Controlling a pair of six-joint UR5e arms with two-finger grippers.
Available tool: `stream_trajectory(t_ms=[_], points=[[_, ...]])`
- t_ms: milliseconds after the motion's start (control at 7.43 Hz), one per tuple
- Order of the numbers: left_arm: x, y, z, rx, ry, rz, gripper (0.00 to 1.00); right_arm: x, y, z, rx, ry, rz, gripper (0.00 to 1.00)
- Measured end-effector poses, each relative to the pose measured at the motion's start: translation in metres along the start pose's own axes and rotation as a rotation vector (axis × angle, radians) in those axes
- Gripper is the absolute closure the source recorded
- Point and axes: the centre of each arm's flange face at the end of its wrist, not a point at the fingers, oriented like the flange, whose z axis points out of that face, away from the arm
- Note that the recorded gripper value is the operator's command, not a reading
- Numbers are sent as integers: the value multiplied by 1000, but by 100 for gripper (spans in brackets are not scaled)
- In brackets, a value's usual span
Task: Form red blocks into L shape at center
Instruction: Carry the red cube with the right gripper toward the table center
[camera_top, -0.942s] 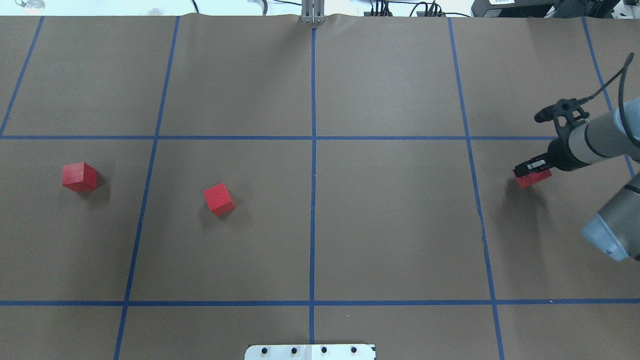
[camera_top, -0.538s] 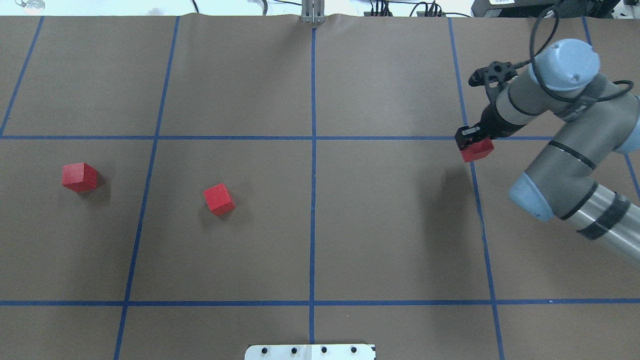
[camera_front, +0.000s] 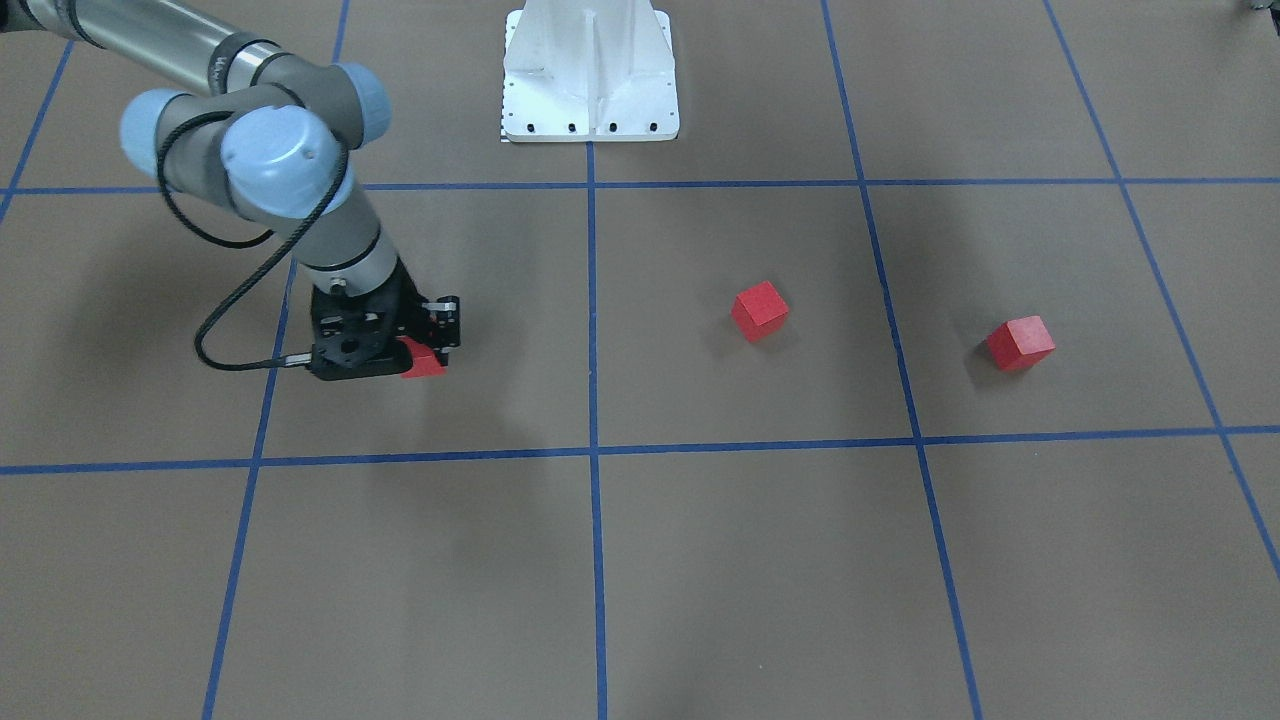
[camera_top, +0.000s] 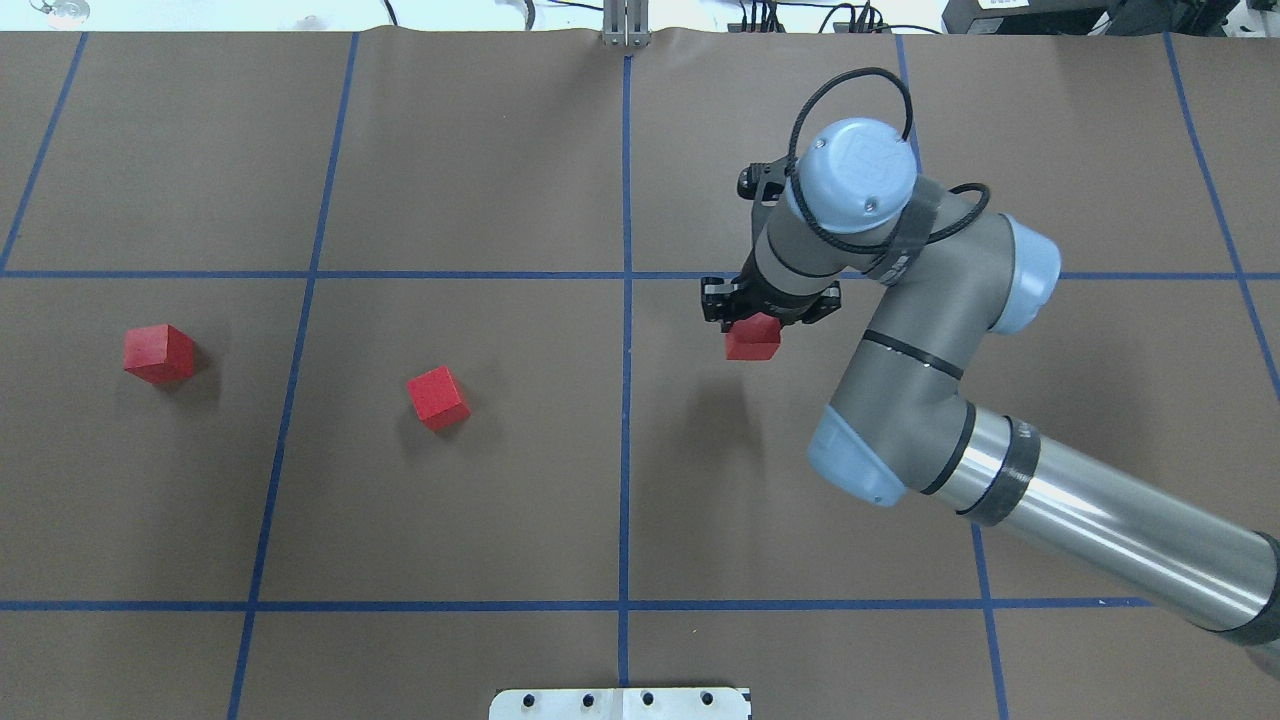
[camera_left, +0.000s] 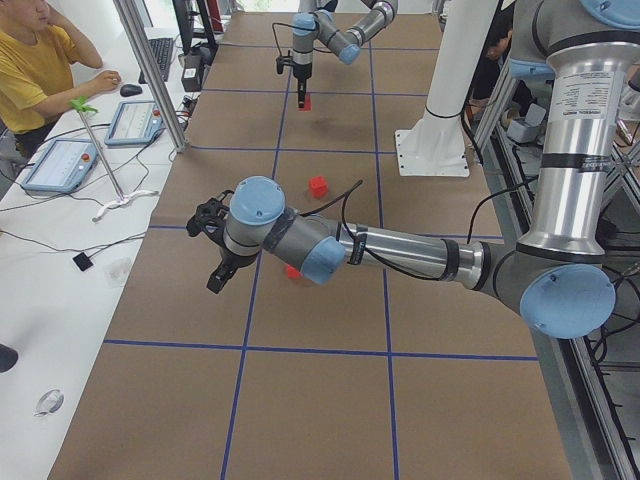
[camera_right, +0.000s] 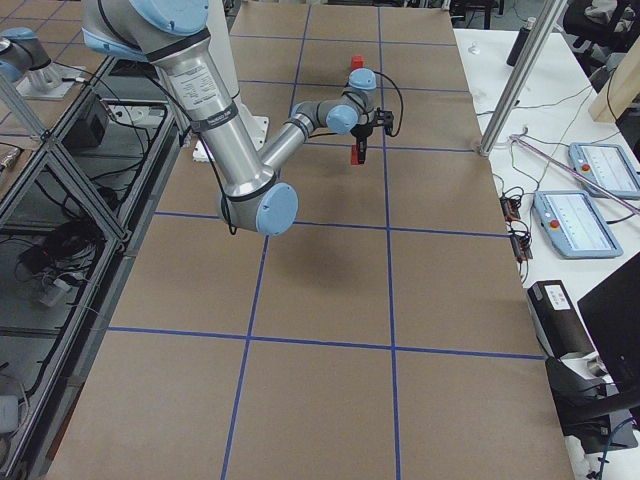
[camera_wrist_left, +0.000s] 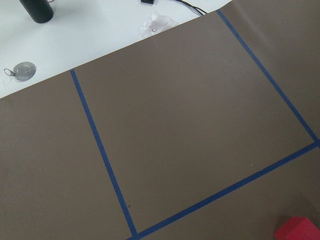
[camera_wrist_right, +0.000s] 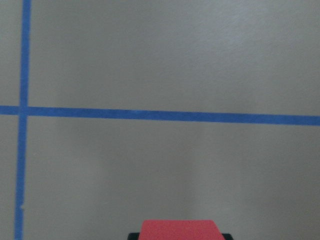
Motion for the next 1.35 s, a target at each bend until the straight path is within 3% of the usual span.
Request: stream_trajectory(t_ms=[269, 673, 807, 1076, 1346], points=[[0, 1, 1, -3, 1, -2, 0, -67, 37, 24, 13, 35, 43, 90], [-1, 2, 2, -5, 1, -4, 0, -109, 78, 50, 11, 57, 33, 87], [-2, 2, 2, -5, 1, -5, 0, -116, 81, 54, 14, 59, 28, 79], [-2, 3, 3, -7, 1, -7, 0, -131, 79, 57, 15, 62, 25, 22], [-3, 3, 3, -8, 1, -8, 0, -135, 80, 58, 24, 66, 20, 2]])
